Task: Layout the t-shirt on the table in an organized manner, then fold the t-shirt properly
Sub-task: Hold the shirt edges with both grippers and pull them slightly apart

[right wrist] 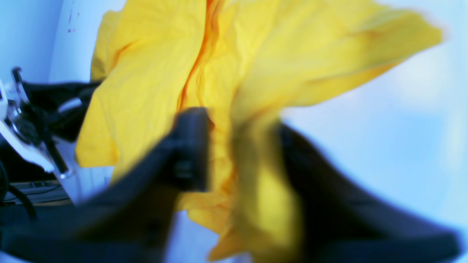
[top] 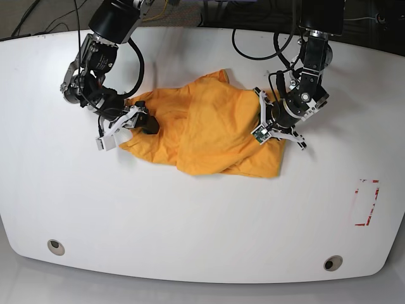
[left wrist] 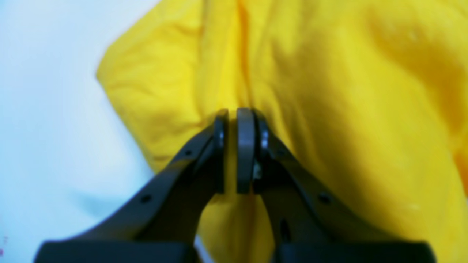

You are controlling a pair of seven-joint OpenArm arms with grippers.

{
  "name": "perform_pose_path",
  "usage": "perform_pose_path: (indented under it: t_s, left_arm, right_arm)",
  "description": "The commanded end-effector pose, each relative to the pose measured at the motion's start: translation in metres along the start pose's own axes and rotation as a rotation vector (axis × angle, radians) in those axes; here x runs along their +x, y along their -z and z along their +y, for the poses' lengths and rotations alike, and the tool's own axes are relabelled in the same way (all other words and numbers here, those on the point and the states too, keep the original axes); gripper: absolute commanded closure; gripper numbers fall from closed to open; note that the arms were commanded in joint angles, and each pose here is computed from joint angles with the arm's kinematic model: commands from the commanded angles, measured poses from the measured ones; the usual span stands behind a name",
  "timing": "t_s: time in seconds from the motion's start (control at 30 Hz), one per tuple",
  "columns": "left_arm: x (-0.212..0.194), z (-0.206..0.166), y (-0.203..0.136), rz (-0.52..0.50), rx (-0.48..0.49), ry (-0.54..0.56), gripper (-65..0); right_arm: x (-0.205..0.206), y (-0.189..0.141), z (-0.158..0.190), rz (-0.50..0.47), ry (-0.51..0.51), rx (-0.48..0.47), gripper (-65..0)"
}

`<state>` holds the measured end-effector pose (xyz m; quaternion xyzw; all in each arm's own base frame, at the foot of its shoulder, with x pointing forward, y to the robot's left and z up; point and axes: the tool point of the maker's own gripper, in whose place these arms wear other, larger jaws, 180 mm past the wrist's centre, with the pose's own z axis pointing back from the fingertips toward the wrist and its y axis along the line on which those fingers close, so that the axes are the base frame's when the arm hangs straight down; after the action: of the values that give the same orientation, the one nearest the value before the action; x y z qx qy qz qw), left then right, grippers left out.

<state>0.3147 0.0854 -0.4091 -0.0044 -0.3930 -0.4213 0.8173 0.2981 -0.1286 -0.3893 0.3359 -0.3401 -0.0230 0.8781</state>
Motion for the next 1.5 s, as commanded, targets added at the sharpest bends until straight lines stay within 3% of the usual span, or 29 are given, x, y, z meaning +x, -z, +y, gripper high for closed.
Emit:
perform_pose_path:
  t_s: [0.0,0.17,0.57,0.9,1.27,1.47]
  left_arm:
    - [0.015,0.009,-0.003,-0.048,0.023,0.004,-2.2]
    - [0.016,0.009,-0.002,-0.048,0.023,0.003,-2.2]
    - [0.045,0.013,-0.010,-0.120,0.055,0.003,-2.5]
    - [0.058,0.033,-0.017,-0.118,0.105,0.023,-2.5]
    - [0.028,0.069,-0.015,-0.056,0.174,-0.064,-2.5]
    - [0.024,0.065,-0.013,-0.063,0.138,-0.094,-2.5]
  right_arm:
    - [0.019,-0.001,0.003,-0.038,-0.038,0.000,-3.4]
    - [0.009,0.008,0.007,0.028,-0.082,-0.010,-1.3]
    - [0.005,0.002,-0.002,0.046,-0.090,-0.037,0.0]
    - [0.008,-0.007,-0.012,0.053,-0.109,-0.066,0.0]
    - [0.011,-0.013,-0.020,0.056,-0.121,-0.085,0.0]
    - [0.011,-0.013,-0.020,0.055,-0.122,-0.085,0.0]
